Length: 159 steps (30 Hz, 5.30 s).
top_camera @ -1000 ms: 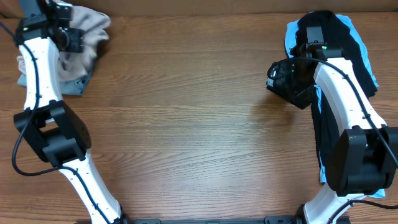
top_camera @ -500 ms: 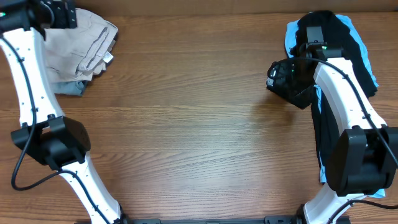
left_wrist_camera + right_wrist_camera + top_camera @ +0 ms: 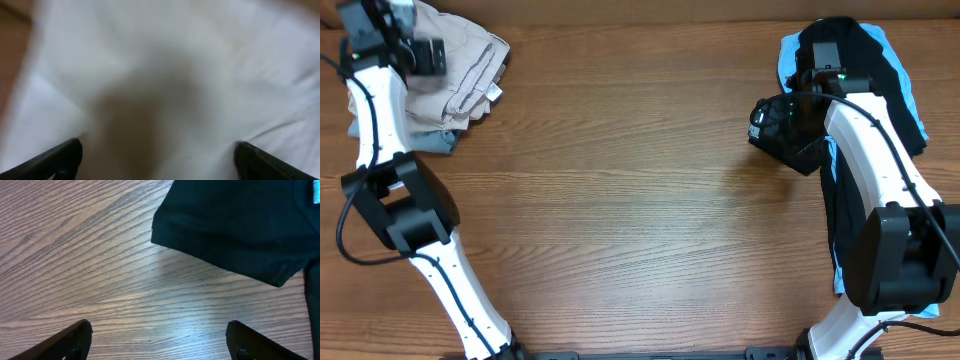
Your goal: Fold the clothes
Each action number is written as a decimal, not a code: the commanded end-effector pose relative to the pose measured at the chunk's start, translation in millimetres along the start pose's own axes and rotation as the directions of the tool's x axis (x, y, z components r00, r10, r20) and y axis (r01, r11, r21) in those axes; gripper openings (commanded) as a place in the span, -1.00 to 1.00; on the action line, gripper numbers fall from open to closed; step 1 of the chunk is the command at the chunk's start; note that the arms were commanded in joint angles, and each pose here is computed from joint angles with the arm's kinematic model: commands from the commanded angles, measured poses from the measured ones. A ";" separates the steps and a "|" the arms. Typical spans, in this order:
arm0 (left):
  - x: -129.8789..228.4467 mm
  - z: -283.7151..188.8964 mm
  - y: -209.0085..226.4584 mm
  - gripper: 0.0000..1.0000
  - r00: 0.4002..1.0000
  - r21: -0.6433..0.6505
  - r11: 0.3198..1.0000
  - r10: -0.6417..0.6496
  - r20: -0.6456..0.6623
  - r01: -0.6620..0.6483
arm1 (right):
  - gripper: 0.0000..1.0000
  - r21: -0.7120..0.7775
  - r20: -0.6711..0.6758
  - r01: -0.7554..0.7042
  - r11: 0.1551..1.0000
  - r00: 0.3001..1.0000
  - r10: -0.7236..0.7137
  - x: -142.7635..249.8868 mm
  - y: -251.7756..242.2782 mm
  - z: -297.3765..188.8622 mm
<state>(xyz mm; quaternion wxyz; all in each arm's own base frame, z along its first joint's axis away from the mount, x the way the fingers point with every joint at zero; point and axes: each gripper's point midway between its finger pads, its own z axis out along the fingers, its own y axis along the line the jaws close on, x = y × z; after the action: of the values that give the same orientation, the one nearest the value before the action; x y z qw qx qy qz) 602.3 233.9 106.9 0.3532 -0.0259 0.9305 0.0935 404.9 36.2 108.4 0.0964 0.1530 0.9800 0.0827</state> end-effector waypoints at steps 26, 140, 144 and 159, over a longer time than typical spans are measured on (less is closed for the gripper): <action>-104.7 -284.3 18.1 1.00 0.956 -0.016 0.992 -0.115 0.268 0.124 | 1.00 0.015 0.638 0.136 0.991 0.762 -0.115 -38.7 27.5 -338.6; -105.7 -363.0 7.0 1.00 0.932 -0.029 0.993 -0.096 0.350 0.113 | 1.00 -0.180 0.953 0.297 0.938 0.290 0.091 131.0 -55.1 -96.3; -83.8 -377.3 -1.5 1.00 0.941 -0.023 0.993 -0.101 0.324 0.115 | 1.00 -0.180 0.953 0.297 0.938 0.290 0.091 131.0 -55.1 -96.3; 31.6 -417.0 -49.3 0.99 0.956 -0.019 0.997 -0.070 0.286 0.079 | 1.00 -0.180 0.953 0.297 0.938 0.290 0.091 131.1 -55.0 -96.3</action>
<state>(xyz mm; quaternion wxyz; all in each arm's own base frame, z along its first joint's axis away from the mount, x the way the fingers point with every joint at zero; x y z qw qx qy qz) 332.6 125.2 377.6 0.4587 -0.0729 0.8805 0.0947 246.3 12.0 170.9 0.6851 0.0902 0.7120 0.1244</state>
